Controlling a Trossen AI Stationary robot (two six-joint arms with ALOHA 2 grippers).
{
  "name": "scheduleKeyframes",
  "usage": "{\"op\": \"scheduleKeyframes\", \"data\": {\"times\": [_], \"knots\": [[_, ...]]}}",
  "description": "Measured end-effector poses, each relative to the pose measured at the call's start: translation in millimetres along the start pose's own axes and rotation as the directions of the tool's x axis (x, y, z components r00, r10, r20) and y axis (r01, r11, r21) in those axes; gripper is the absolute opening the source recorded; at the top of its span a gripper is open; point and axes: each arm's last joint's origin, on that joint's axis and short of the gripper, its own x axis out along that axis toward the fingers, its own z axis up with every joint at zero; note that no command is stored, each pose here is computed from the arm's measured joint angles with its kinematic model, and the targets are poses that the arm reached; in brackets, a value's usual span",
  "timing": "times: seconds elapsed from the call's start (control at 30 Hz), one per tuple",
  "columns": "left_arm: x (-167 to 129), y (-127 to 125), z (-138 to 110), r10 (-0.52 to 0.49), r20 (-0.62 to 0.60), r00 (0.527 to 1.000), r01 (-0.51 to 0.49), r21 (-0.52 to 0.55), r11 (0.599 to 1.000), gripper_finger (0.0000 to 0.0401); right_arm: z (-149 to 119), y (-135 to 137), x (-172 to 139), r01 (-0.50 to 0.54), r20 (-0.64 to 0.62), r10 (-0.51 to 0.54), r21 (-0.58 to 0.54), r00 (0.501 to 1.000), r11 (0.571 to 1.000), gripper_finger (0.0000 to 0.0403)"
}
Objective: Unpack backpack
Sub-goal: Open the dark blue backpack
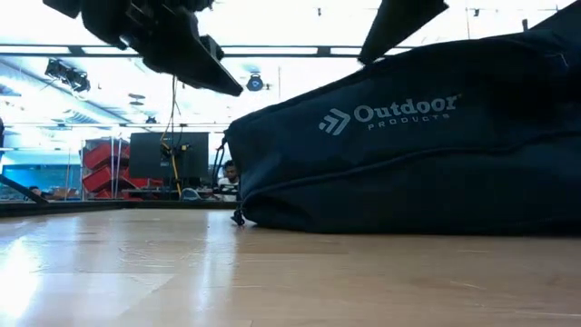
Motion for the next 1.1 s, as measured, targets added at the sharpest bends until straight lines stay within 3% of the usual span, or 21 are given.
{"op": "scheduleKeyframes", "data": {"times": [0.2, 0.43, 0.73, 1.1], "knots": [[12.2, -1.9, -6.0, 0.058, -0.026, 0.998, -0.057, 0.039, 0.998, 0.0128, -6.2, -5.7, 16.9, 0.005, -0.077, -0.007, -0.016, 0.997, 1.000, 0.0175], [13.6, 2.5, -6.4, 0.211, -0.023, 0.977, -0.207, 0.116, 0.971, 0.0129, -10.6, -6.0, 22.4, -0.009, -0.113, 0.006, -0.021, 0.994, 1.000, 0.0151], [13.9, 6.8, -4.4, 0.275, -0.006, 0.961, -0.270, 0.176, 0.947, 0.0129, -8.3, -11.0, 28.5, 0.011, -0.119, -0.014, -0.030, 0.993, 1.000, 0.0010], [6.6, 8.4, -1.0, 0.285, 0.009, 0.959, -0.279, 0.226, 0.933, 0.0129, 4.3, -25.4, 15.0, 0.164, 0.031, -0.163, -0.011, 0.986, 0.986, 0.0000]]}}
